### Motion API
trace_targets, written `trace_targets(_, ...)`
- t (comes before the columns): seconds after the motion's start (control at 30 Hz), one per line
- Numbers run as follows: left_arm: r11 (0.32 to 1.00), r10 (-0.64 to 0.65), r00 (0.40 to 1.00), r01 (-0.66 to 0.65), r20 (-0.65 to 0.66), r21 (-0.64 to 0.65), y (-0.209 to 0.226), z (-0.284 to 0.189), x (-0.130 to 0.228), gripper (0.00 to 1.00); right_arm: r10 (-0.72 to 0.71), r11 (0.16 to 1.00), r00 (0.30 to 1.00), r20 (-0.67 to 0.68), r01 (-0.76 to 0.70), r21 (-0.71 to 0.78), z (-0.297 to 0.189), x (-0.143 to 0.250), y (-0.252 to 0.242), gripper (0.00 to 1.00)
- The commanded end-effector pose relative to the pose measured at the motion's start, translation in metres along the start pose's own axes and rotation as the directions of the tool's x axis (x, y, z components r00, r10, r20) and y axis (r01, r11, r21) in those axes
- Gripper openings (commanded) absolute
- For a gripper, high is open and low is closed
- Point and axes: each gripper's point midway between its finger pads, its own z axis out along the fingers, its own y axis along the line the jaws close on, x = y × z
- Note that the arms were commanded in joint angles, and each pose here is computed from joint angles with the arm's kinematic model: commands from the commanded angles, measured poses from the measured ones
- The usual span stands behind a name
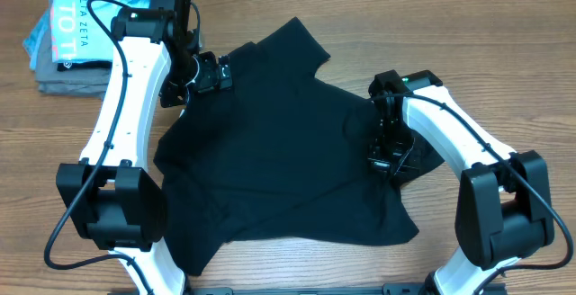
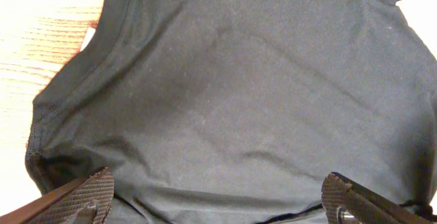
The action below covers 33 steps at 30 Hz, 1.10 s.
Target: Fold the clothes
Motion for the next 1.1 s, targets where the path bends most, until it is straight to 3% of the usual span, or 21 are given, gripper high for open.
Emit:
trace_targets(0.0,1.0,0.021,1.0,-0.021,-0.011,-0.016,0.003,0.006,0.0,1.0,0.003,1.0,0.999,0.045,-0.003,-0.008,-0.012,-0.004,0.001,0.14)
trace_targets(0.2,1.0,0.021,1.0,-0.021,-0.01,-0.016,0.003,0.006,0.0,1.0,0.005,1.0,1.0,0.024,-0.005,-0.003,-0.011,0.001,-0.001,0.17)
trace_targets(0.3,1.0,0.021,1.0,-0.021,-0.009,-0.016,0.003,0.006,0.0,1.0,0.006,1.0,1.0,0.017,-0.006,0.001,-0.011,0.003,-0.002,0.05)
trace_targets(0.4,1.0,0.021,1.0,-0.021,-0.009,-0.016,0.003,0.006,0.0,1.0,0.005,1.0,1.0,0.021,-0.005,-0.002,-0.011,0.002,-0.001,0.04)
trace_targets(0.43,1.0,0.021,1.0,-0.021,-0.01,-0.016,0.003,0.006,0.0,1.0,0.004,1.0,1.0,0.029,-0.004,-0.006,-0.011,0.0,0.0,0.11)
trace_targets(0.47,1.0,0.021,1.0,-0.021,-0.01,-0.016,0.003,0.006,0.0,1.0,0.003,1.0,0.999,0.04,-0.003,-0.012,-0.01,-0.003,0.001,0.33)
trace_targets(0.53,1.0,0.021,1.0,-0.021,-0.011,-0.016,0.003,0.006,0.0,1.0,0.001,1.0,0.998,0.064,0.001,-0.025,-0.008,-0.009,0.004,0.54)
trace_targets(0.7,1.0,0.02,1.0,-0.021,-0.015,-0.018,0.004,0.006,0.001,1.0,0.001,0.999,0.994,0.107,0.004,-0.046,0.007,-0.021,0.008,0.64)
trace_targets(0.9,0.999,0.027,0.999,-0.028,-0.019,-0.018,0.004,0.006,0.002,1.0,0.003,0.999,0.995,0.095,0.001,-0.045,0.027,-0.018,0.005,0.59)
trace_targets(1.07,0.999,0.027,0.999,-0.028,-0.019,-0.018,0.004,0.006,0.002,1.0,0.013,0.999,0.997,0.082,-0.01,-0.039,0.03,-0.015,0.003,0.34)
